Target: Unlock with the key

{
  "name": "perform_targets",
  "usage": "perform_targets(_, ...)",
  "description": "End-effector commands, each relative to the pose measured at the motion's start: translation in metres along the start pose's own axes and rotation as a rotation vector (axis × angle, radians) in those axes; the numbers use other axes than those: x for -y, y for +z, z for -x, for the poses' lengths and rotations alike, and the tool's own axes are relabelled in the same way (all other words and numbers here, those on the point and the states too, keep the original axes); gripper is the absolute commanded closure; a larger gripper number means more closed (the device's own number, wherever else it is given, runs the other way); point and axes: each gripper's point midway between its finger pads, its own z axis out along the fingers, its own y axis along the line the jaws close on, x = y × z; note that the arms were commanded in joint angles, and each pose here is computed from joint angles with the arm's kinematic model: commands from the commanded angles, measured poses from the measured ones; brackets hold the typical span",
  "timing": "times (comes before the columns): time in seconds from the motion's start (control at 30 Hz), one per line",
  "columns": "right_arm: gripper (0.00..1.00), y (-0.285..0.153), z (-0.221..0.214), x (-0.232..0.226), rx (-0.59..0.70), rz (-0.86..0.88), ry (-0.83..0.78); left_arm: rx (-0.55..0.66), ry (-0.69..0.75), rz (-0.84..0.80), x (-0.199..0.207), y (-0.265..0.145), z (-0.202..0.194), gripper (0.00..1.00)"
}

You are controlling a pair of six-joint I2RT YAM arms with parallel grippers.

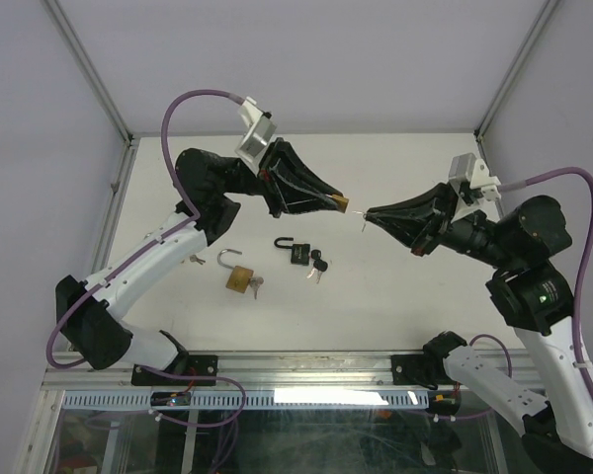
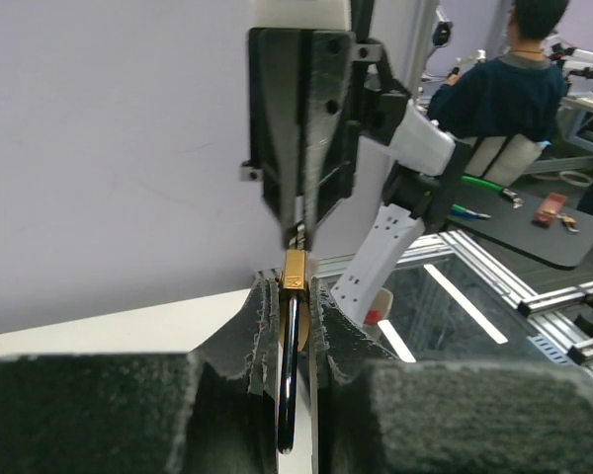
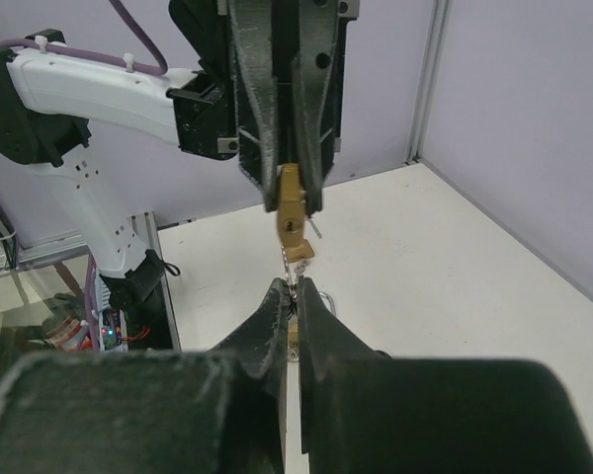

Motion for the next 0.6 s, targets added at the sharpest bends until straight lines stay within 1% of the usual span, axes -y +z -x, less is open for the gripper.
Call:
perform_targets(0.0, 1.00, -0.001, 0.024, 0.005, 0.109, -0.040, -0.047, 0.068, 0.036, -0.025, 0.019, 0.009, 0.031, 1.00)
perform_targets(0.1, 1.00, -0.005, 0.027, 0.009, 0.124, -0.076, -0.069, 0.079, 0.038, -0.028, 0.020, 0.010, 0.034, 1.00)
perform_targets(0.17, 1.00, -0.002, 0.029, 0.004, 0.134, -0.043, -0.068, 0.084, 0.041, -0.030, 0.021, 0.010, 0.035, 1.00)
perform_targets(0.33, 1.00, -0.004, 0.021, -0.004, 0.101, 0.002, -0.080, 0.093, 0.043, -0.020, 0.020, 0.011, 0.037, 1.00)
perform_targets(0.57, 1.00, 0.003, 0.024, -0.003, 0.137, 0.022, -0.046, 0.102, 0.047, -0.005, 0.016, 0.011, 0.036, 1.00)
